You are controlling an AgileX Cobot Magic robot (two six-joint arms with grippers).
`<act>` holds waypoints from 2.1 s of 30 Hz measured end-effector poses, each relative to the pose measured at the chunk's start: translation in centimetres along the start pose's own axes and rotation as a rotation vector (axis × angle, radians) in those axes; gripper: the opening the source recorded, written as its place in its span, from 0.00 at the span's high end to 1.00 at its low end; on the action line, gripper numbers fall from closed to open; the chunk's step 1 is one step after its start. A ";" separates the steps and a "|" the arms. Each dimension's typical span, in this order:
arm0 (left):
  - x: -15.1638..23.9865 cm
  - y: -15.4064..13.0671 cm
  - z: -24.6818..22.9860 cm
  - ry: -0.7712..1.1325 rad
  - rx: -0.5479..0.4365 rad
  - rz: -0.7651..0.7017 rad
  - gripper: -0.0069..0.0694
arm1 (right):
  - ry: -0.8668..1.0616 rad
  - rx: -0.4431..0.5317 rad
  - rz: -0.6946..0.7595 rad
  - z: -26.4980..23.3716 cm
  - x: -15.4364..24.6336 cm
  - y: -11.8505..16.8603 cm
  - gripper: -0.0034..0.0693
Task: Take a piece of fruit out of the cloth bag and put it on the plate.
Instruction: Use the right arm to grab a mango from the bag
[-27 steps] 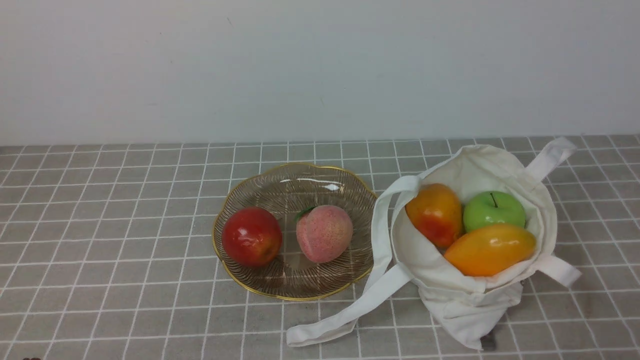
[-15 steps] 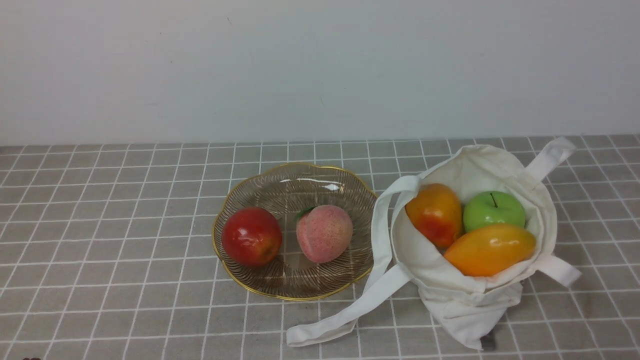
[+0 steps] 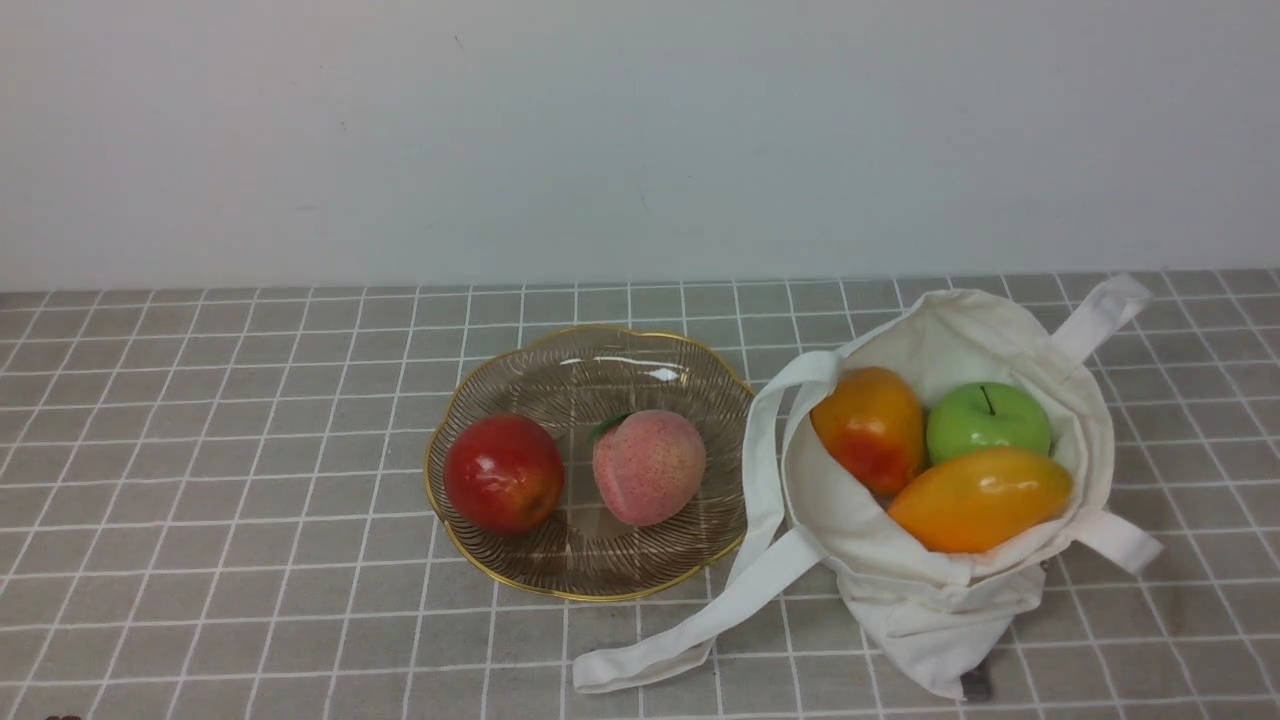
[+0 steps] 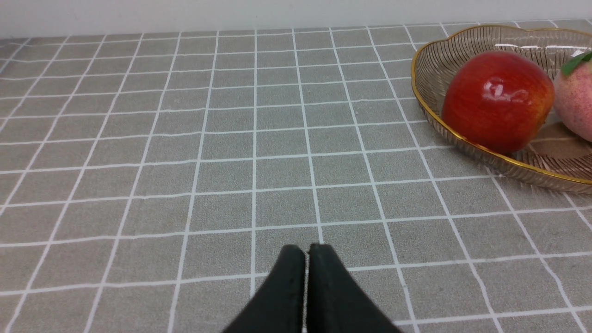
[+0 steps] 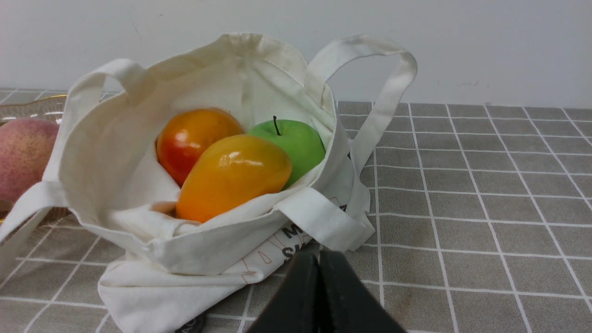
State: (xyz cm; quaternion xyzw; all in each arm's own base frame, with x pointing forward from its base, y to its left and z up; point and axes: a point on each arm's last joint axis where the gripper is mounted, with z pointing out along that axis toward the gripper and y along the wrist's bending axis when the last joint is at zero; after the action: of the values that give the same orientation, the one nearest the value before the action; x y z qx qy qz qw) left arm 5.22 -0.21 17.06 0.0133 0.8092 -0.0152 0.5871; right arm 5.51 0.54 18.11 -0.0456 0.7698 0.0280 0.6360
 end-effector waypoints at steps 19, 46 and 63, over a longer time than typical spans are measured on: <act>0.0 0.0 0.0 0.000 0.000 0.000 0.92 | 0.000 0.000 0.000 0.0 0.0 0.0 0.97; 0.0 0.0 0.0 0.000 0.000 0.000 0.92 | 0.044 -0.207 0.858 -0.4 -1.0 1.8 0.97; 0.0 0.0 0.0 0.000 0.000 0.000 0.92 | 0.531 -0.120 0.192 0.0 -10.0 1.3 0.97</act>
State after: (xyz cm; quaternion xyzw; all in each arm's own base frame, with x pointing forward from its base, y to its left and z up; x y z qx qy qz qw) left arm 5.22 -0.21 17.06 0.0133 0.8092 -0.0152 0.5871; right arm 7.21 2.18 27.92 -0.0158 0.9071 0.1208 0.4028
